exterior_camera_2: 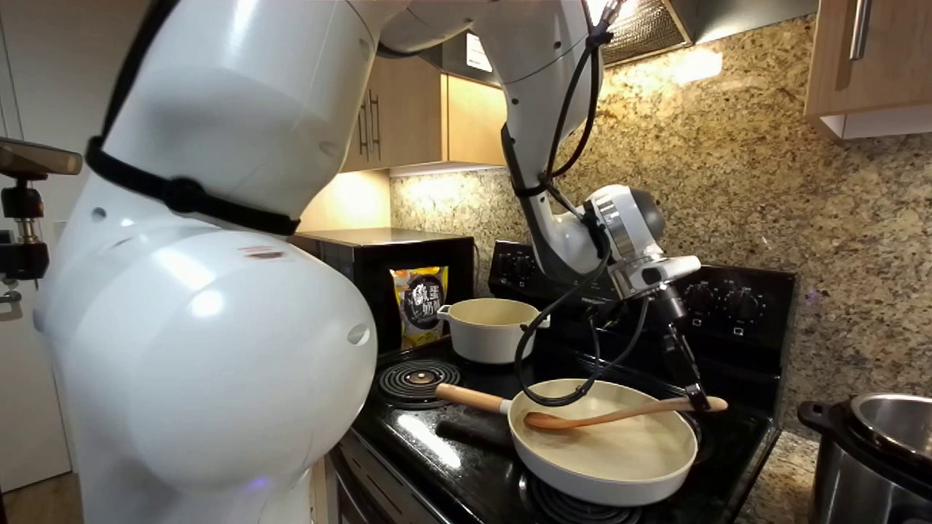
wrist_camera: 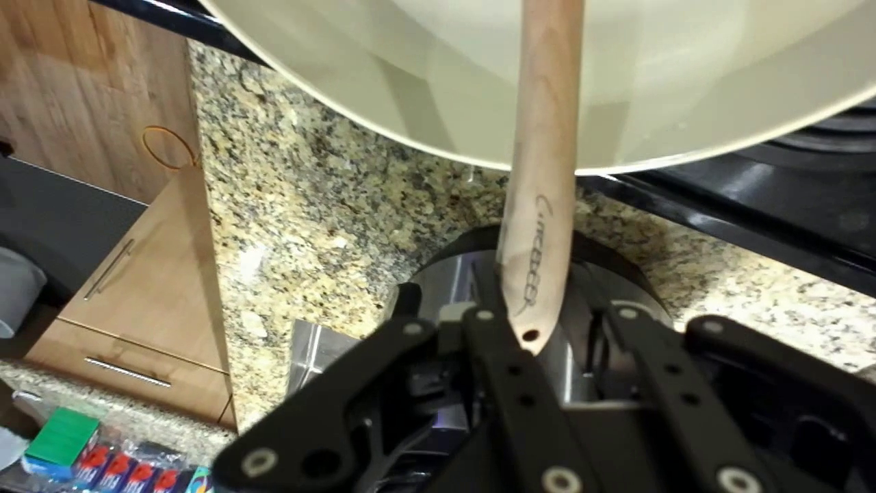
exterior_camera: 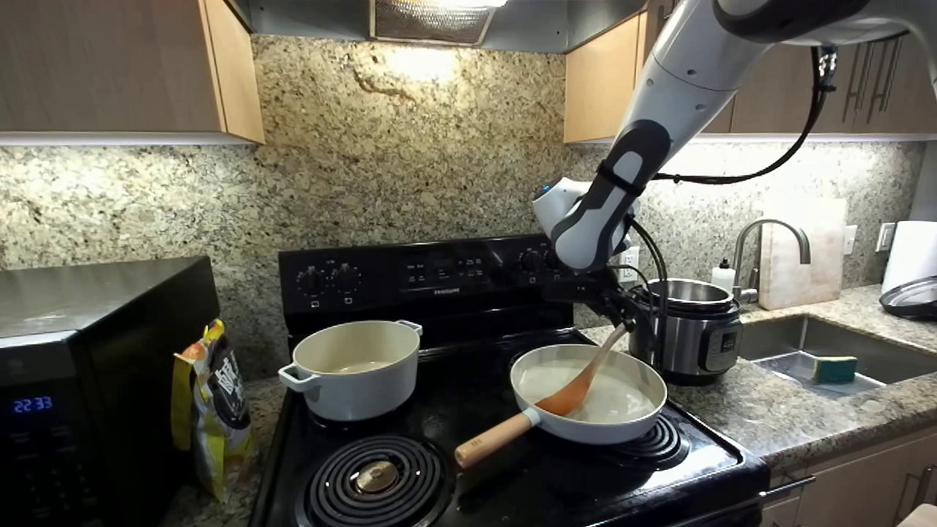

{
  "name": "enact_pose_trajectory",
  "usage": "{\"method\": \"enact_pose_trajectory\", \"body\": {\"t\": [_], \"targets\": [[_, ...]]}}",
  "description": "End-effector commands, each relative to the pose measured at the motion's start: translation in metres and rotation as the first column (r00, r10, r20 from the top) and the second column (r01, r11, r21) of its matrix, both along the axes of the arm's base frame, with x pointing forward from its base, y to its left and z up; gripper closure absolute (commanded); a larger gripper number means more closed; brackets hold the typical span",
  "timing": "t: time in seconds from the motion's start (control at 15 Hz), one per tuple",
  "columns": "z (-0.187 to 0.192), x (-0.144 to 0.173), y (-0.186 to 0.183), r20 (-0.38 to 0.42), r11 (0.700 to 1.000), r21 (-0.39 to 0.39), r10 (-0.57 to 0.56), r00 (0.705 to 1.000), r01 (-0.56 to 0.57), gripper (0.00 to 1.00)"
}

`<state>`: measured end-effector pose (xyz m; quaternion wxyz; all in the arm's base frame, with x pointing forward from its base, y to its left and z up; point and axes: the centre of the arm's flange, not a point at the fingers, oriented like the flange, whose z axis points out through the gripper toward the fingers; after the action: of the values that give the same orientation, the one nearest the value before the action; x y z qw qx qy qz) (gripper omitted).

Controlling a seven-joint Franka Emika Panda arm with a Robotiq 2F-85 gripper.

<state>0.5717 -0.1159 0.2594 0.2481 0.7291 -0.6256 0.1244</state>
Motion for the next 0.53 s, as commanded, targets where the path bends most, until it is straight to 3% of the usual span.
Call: {"method": "enact_pose_trajectory", "body": {"t": [0.0, 0.47], "targets": [[0.001, -0.037, -0.015, -0.010, 0.998, 0.002, -0.064, 0.998, 0.064, 0.89], [0.019, -0.069, -0.068, -0.011, 0.989, -0.011, -0.145, 0.989, 0.145, 0.89]]}}
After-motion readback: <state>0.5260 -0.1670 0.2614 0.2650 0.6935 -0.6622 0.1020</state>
